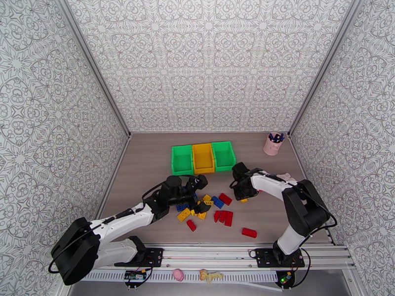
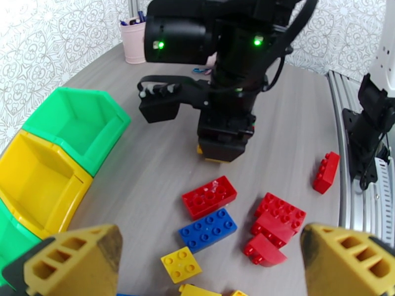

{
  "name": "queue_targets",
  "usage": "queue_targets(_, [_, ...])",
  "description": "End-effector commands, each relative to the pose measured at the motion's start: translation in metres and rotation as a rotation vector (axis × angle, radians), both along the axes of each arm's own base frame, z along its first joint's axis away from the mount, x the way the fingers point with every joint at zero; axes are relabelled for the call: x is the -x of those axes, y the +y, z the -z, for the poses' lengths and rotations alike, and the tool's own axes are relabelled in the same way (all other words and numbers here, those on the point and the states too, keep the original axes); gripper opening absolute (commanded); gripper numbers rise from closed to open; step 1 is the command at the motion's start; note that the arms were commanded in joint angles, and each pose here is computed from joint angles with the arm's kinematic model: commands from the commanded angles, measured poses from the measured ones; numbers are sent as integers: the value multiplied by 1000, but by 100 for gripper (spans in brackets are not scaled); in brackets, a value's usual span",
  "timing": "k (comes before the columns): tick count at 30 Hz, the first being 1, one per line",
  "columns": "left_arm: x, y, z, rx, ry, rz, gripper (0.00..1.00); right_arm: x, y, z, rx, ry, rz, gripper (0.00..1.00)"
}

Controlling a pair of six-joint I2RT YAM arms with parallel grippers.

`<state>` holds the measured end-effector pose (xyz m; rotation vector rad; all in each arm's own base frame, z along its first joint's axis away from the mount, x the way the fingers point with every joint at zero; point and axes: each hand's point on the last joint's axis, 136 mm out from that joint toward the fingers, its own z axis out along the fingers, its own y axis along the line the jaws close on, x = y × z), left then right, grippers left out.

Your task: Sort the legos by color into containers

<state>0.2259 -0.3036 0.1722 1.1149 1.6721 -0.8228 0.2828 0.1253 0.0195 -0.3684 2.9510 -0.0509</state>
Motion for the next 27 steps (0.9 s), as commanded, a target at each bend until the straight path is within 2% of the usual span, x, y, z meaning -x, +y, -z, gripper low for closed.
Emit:
queue_targets(1, [-2,1,-4,9,-12,-23,100,-2,-4,-14,11,-57,0,32])
queue_targets(8, [-9,10,-9,8,-31,-83,100,-34,15,-61,-114,-252,21,32])
queue_targets(12, [-13,14,-16,16,-33,-125,100,-69,26,-99,-185,-454,54,31])
queue_targets(17, [-17,22,-24,46,-14,-185,100,-115,47,-136,-259,-611,60,30])
queue_targets(27, [-24,42,-19,68,35,-316,100,-194,88,-126,-290,-657,42,30])
